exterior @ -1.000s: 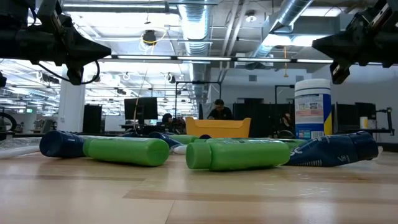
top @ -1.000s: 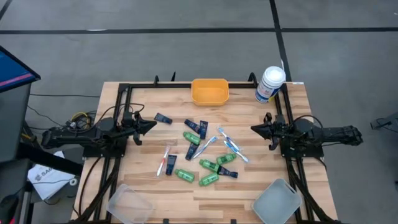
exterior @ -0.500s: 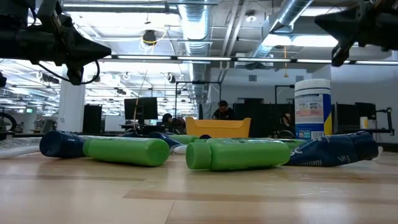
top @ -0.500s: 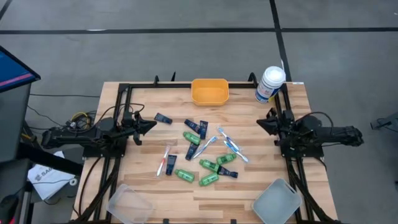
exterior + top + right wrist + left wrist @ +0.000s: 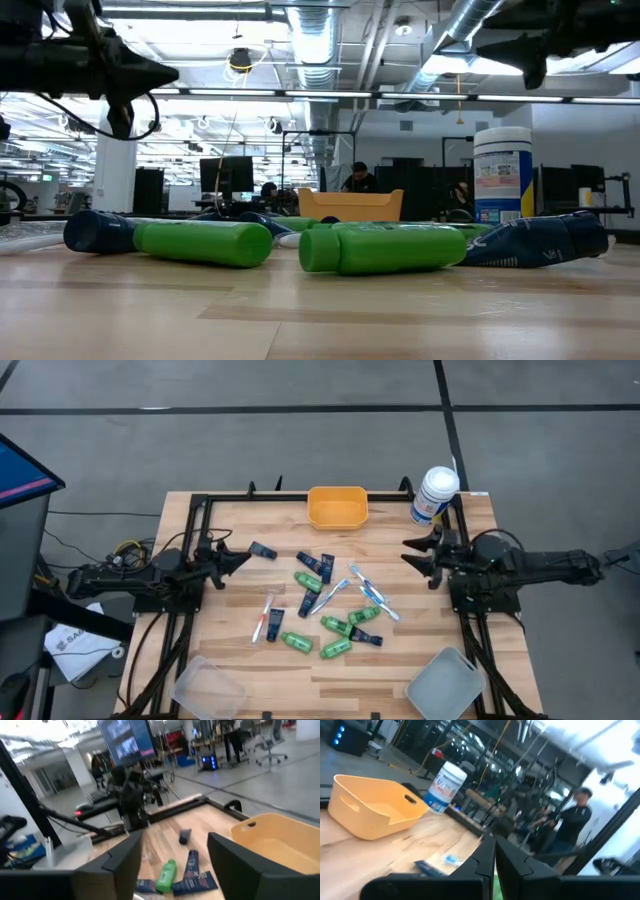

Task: Pick & Place Travel size toiletries
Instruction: Put the red toothbrush into the transparent bin

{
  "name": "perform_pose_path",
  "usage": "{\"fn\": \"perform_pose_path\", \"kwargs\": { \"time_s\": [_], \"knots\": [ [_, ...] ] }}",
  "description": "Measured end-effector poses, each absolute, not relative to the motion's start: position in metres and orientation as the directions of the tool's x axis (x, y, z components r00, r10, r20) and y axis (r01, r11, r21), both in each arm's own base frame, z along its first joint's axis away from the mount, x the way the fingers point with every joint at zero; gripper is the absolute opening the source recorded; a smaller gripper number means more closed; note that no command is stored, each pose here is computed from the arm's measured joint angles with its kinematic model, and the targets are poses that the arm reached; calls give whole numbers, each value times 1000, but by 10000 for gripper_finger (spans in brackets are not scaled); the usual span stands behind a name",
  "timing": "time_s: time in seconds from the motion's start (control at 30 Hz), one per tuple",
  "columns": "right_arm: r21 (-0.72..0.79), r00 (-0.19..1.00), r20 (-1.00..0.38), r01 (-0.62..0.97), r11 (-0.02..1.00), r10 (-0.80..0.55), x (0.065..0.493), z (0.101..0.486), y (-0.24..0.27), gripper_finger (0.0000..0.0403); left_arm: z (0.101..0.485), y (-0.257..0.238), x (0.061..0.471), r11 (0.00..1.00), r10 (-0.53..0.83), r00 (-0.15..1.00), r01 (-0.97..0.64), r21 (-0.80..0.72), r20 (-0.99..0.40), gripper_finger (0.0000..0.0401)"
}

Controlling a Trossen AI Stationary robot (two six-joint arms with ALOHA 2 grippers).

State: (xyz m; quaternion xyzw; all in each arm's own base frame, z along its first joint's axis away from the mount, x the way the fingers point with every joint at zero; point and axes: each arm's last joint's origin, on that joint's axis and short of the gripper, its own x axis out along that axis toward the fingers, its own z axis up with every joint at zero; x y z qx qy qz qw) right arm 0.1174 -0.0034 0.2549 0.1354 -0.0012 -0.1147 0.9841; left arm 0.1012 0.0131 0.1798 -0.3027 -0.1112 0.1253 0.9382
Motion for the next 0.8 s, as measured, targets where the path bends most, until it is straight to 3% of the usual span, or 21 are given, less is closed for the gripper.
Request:
{"fn": "perform_pose_path", "kwargs": {
  "time_s": [0.13, 0.33, 0.47, 0.67, 0.8],
  "knots": [
    [261, 973, -48, 231, 937, -226, 125, 264, -3, 232, 188, 13, 100, 686, 307, 928, -62, -725, 210, 8],
    [263, 973, -40, 229, 937, -226, 130, 276, -3, 223, 193, 14, 98, 659, 343, 901, -31, -752, 264, 8],
    [264, 973, -39, 228, 937, -226, 130, 277, -3, 217, 205, 16, 93, 605, 401, 836, 65, -793, 375, 8],
    [259, 965, -54, 260, 930, -255, 131, 275, -4, 217, 244, 12, 83, 643, 278, 786, 275, -715, 553, 8],
    [268, 949, -65, 314, 911, -308, 133, 274, -5, 226, 270, 10, 96, 685, 190, 861, 229, -692, 472, 8]
  ]
}}
